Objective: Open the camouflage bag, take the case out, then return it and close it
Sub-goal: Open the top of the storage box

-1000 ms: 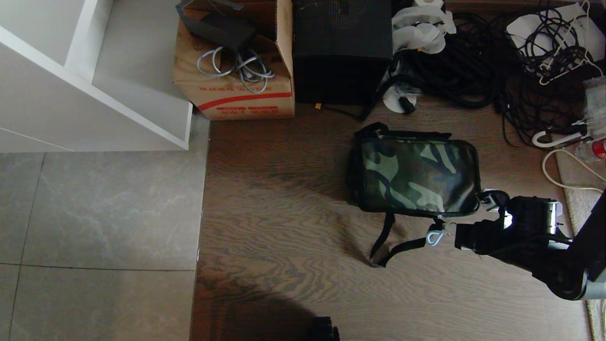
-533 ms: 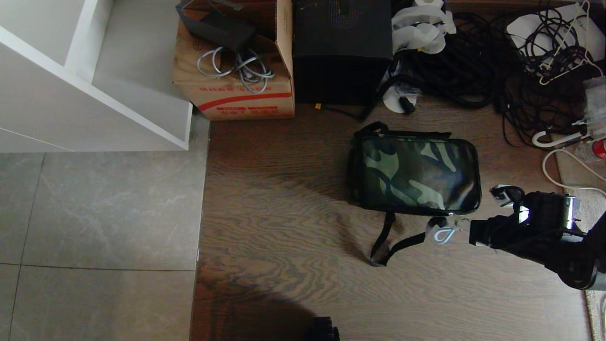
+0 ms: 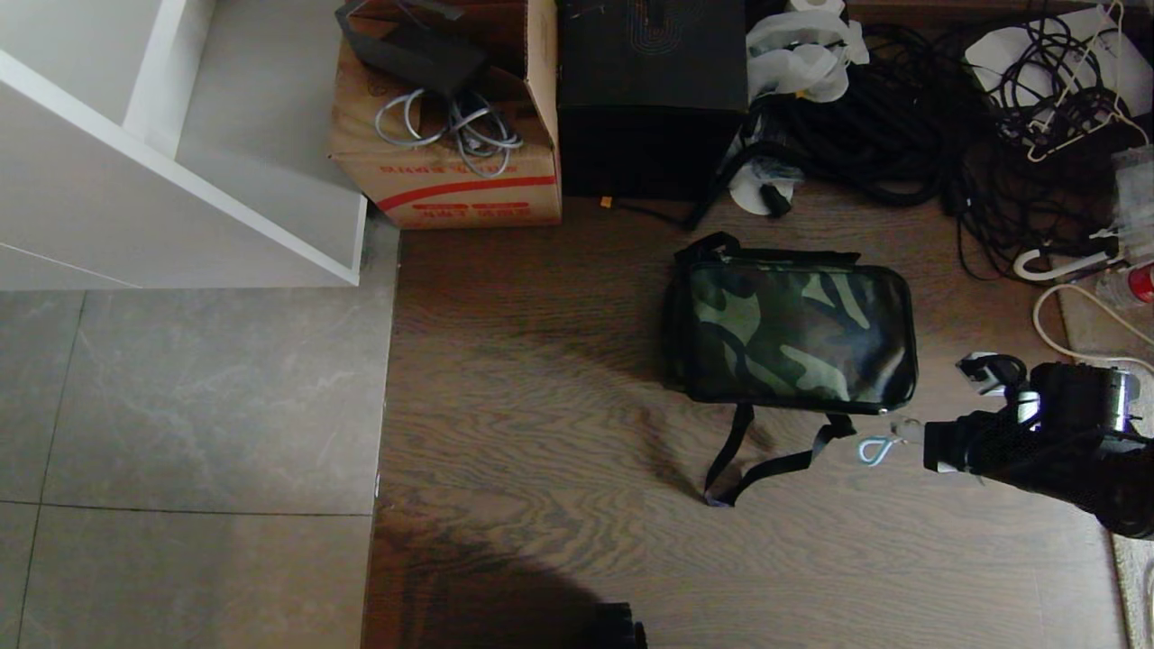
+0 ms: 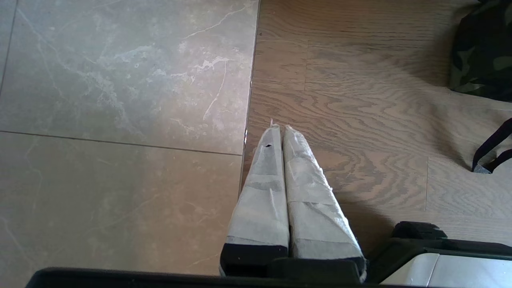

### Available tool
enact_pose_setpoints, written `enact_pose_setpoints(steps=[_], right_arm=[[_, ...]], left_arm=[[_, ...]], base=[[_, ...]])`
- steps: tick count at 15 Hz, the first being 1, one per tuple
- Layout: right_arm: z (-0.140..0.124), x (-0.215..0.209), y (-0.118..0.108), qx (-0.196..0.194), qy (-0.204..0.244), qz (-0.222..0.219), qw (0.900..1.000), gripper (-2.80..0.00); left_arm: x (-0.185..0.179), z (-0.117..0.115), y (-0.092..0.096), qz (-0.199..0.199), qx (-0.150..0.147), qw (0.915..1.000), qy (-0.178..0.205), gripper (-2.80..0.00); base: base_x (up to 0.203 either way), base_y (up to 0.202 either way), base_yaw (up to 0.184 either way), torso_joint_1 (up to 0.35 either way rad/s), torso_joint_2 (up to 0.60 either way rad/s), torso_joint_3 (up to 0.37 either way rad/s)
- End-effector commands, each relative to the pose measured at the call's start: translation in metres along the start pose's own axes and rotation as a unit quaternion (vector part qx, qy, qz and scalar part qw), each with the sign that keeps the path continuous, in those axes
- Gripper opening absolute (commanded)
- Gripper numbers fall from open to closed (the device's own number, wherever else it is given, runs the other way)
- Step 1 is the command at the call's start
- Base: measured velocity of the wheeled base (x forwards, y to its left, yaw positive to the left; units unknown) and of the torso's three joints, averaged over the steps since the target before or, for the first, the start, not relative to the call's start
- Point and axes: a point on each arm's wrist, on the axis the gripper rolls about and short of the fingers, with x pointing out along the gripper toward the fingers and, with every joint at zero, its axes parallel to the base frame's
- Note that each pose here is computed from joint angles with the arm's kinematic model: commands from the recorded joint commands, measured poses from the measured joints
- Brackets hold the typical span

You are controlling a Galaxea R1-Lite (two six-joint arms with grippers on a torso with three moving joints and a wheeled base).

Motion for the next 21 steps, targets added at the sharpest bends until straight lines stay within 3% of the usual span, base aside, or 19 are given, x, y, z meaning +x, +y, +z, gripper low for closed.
enact_pose_setpoints(steps=[1, 12, 16, 17, 18, 21], right_arm=[[0.001, -0.002, -0.005, -0.013, -0.001, -0.005, 1.0, -2.8], [-0.005, -0.009, -0.031, -0.047, 0.002, 0.018, 0.999, -2.8], [-0.012, -0.007, -0.029, -0.065, 0.014, 0.029, 0.997, -2.8], [-0.015, -0.006, -0.027, -0.066, 0.024, 0.037, 0.997, -1.75], [-0.016, -0.005, -0.023, -0.073, 0.032, 0.044, 0.996, 0.0], [-0.022, -0.011, -0.018, -0.074, 0.044, 0.053, 0.995, 0.0]], left_arm=[[0.001, -0.003, 0.0, 0.001, 0.0, 1.0, 0.004, -2.8], [0.001, -0.003, 0.0, 0.001, 0.0, 1.0, 0.004, -2.8], [0.001, -0.003, 0.0, 0.001, 0.0, 1.0, 0.005, -2.8], [0.001, -0.003, 0.0, 0.001, 0.0, 1.0, 0.004, -2.8], [0.001, -0.003, 0.0, 0.001, 0.0, 1.0, 0.004, -2.8], [0.001, -0.003, 0.0, 0.0, 0.0, 1.0, 0.004, -2.8]], base=[[0.0, 0.0, 0.0, 0.0, 0.0, 0.0], [0.0, 0.0, 0.0, 0.0, 0.0, 0.0], [0.0, 0.0, 0.0, 0.0, 0.0, 0.0], [0.0, 0.0, 0.0, 0.0, 0.0, 0.0], [0.0, 0.0, 0.0, 0.0, 0.0, 0.0], [0.0, 0.0, 0.0, 0.0, 0.0, 0.0]])
